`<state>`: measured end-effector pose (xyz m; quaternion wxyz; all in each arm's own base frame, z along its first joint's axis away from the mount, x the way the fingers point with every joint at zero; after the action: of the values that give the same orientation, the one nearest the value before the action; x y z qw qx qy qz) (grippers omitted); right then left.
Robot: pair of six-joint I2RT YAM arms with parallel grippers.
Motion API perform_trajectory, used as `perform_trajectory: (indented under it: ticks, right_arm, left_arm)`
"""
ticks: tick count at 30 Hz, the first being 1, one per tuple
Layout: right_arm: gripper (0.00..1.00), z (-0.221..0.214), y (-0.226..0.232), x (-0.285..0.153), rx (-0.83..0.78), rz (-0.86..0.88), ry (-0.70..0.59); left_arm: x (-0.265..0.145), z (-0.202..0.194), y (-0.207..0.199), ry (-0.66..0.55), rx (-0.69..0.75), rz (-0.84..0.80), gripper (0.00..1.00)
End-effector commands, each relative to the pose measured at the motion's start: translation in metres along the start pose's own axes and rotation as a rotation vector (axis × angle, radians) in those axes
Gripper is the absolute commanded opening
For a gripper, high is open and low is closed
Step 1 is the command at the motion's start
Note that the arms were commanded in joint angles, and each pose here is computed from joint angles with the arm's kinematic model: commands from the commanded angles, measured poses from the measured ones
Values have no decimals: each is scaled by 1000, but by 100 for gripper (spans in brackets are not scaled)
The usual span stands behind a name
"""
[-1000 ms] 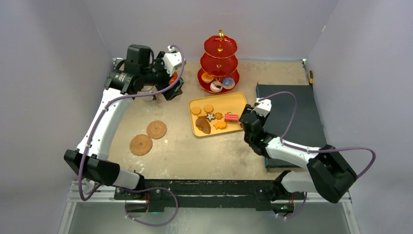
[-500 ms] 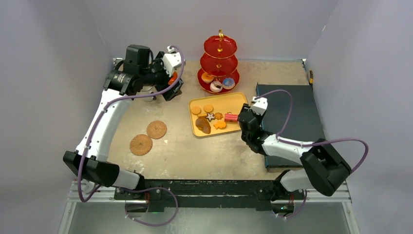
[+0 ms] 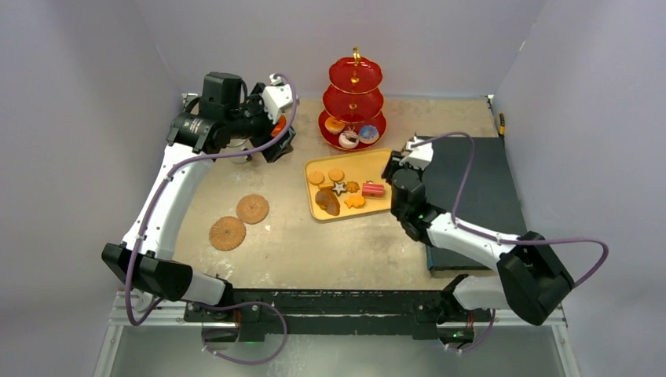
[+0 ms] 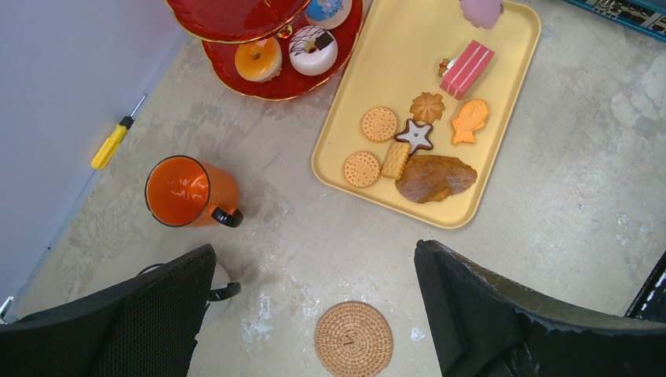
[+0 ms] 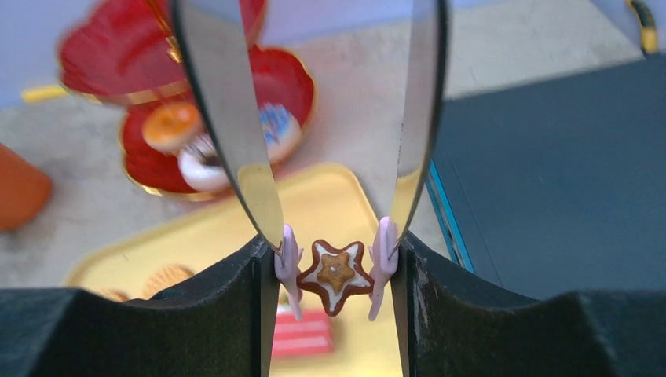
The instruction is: Serve the afternoon tea
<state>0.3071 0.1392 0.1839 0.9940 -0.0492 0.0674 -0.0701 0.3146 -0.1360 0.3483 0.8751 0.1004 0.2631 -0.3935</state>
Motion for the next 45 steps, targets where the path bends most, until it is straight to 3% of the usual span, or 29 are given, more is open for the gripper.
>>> perform_trajectory:
  ticks: [1, 11, 23, 28, 31, 35, 45]
  right_arm:
    - [41, 81, 11, 30, 88, 21, -208]
    - [41, 157, 29, 121, 91, 67, -422]
    - [42, 156, 38, 168, 83, 81, -482]
    - [48, 151, 47, 176, 79, 113, -489]
    - [59, 150, 48, 178, 69, 115, -490]
    - [66, 154, 46, 173, 59, 118, -506]
    - [66, 155, 23, 119, 95, 173, -519]
  left_arm:
    - [-15, 15, -4, -57, 46, 17, 98]
    - [-17, 15, -1, -49, 63, 38, 98]
    - [-13, 9, 3, -21, 70, 45, 98]
    - [-13, 10, 3, -20, 74, 46, 98]
    - [-12, 10, 4, -20, 71, 46, 98]
    - [-13, 10, 3, -21, 69, 45, 98]
    - [-19, 11, -1, -28, 69, 36, 98]
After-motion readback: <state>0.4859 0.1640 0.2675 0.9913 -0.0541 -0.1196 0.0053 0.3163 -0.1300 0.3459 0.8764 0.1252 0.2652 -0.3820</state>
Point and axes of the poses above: each gripper's point midway between its finger pads, its own x axis out along the fingers, its own y axis along the line the jaws close on, z = x × y, the point moved 5 cm from there along -x, back along the fingers, and after that the axes turned 15 degrees about -x, right-handed, at the moved point
